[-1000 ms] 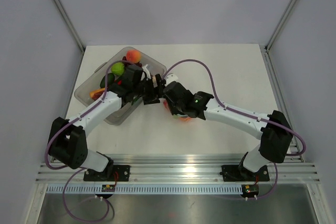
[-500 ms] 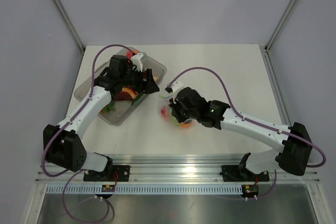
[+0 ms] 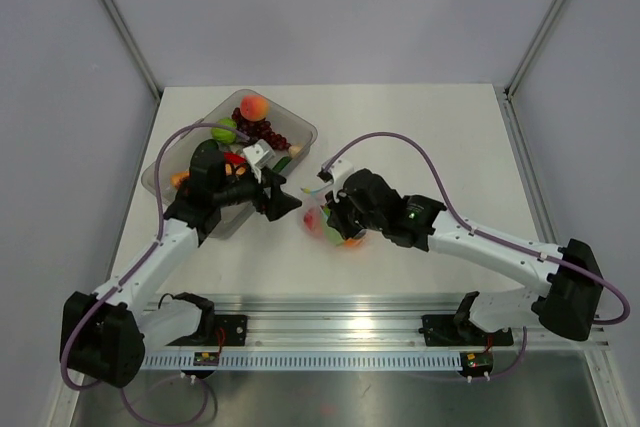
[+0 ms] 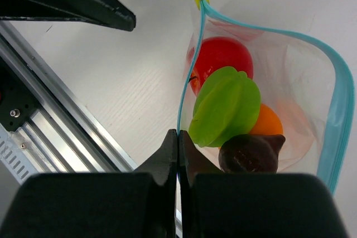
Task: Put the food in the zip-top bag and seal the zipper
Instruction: Zip the zipper food storage bag at the center of the board.
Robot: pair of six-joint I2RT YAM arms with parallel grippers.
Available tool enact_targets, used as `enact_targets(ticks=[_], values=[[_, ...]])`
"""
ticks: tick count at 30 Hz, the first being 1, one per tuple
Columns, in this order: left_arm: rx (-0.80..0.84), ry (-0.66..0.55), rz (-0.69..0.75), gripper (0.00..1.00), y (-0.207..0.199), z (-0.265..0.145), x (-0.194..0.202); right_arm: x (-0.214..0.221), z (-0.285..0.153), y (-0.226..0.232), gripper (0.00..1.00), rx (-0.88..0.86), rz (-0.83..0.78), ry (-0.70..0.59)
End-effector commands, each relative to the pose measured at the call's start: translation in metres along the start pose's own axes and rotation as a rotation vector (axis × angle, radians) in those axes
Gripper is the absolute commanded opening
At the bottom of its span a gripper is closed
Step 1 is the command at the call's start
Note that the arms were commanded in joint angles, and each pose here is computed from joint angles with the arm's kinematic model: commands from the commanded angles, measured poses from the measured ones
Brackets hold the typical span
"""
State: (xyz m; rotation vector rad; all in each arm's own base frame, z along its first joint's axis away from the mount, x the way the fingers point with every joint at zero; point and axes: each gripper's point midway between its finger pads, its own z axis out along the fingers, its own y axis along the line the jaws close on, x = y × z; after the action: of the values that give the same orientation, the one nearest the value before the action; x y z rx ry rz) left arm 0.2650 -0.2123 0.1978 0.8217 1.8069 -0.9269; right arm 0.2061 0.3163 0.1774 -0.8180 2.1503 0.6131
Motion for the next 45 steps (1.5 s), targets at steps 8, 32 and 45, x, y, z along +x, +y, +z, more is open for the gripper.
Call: enact_targets(ticks=[8,32,45], values=[[0.169,-0.121,0.334,0.82,-0.019,0.009,-0.016,-0.013,-0.016,0.009,0.00,-0.044,-0.019,-0.073],[0.370,-0.035,0.262,0.74,-0.021,0.054,0.001,-0.012,-0.016,0.007,0.00,-0.039,-0.025,-0.065],[0.400,0.015,0.231,0.21,-0.019,0.059,0.007,-0.015,-0.010,0.005,0.00,-0.018,-0.027,-0.061]])
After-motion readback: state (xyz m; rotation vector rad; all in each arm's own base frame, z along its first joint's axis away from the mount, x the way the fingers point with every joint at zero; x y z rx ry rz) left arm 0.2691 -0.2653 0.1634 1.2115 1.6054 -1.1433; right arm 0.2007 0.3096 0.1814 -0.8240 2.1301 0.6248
